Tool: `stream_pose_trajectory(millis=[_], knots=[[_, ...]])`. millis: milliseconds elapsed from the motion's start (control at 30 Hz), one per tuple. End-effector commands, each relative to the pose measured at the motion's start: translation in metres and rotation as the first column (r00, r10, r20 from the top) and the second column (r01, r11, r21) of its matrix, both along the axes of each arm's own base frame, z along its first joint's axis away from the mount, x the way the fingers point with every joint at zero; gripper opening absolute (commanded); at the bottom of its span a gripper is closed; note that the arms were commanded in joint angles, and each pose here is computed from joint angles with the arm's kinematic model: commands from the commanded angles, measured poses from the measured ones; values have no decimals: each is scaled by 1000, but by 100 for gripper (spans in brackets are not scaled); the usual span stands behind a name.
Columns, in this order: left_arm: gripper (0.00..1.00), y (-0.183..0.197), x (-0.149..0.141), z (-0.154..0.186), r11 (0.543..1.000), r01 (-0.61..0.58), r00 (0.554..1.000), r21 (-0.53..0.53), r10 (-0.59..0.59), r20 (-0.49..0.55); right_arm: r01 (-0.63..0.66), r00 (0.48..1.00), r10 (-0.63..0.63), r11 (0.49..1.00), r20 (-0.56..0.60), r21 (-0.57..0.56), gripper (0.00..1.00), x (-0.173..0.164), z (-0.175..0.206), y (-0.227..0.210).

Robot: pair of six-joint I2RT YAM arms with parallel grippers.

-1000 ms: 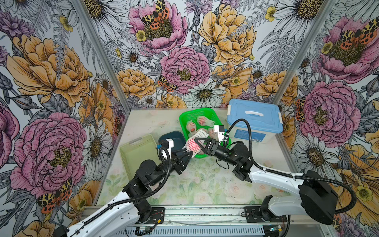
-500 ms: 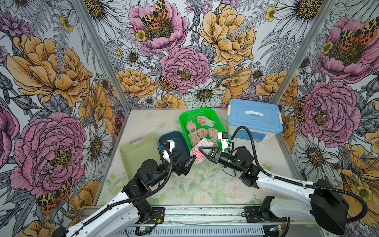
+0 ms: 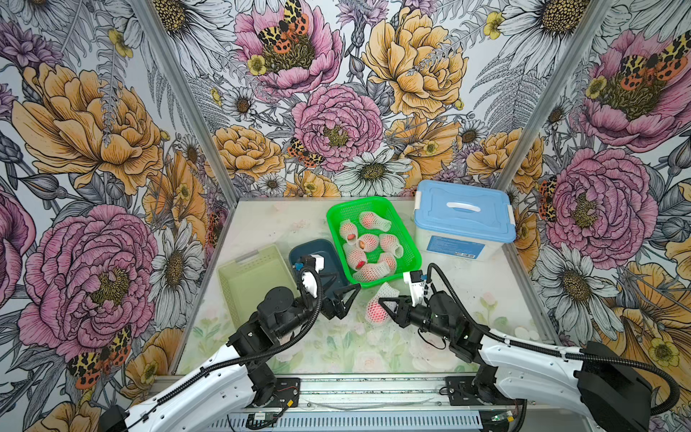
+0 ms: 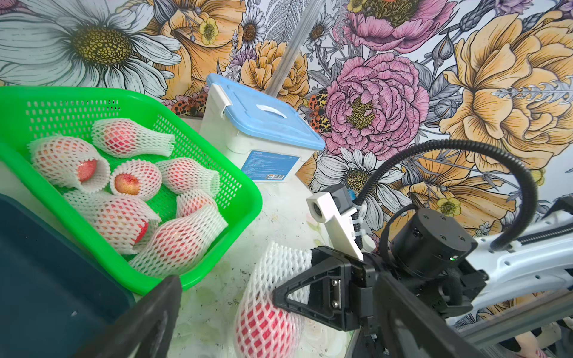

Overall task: Remove foam nets from apples
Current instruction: Place the apple at the center of the board.

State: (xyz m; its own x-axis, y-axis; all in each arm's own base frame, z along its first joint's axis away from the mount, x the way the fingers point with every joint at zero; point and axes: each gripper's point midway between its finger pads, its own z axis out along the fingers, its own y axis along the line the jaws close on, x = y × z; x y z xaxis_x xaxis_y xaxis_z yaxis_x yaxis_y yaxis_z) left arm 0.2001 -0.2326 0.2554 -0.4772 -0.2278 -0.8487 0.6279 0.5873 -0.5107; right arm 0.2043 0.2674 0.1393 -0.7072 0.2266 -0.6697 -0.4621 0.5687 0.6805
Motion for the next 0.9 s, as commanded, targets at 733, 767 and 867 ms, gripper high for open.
stream_pose_trajectory(millis=[733, 767, 867], knots=[[65, -33, -46, -70, 992, 97, 991, 82, -88, -101, 292, 894, -286, 956, -345, -35, 0, 22, -110, -56], [61, -33, -47, -74, 992, 96, 991, 85, -87, -103, 300, 883, -294, 953, -367, -41, 0, 22, -116, -58], [53, -35, -48, -85, 990, 101, 989, 94, -89, -121, 324, 842, -324, 943, -430, -76, 0, 19, -135, -63]])
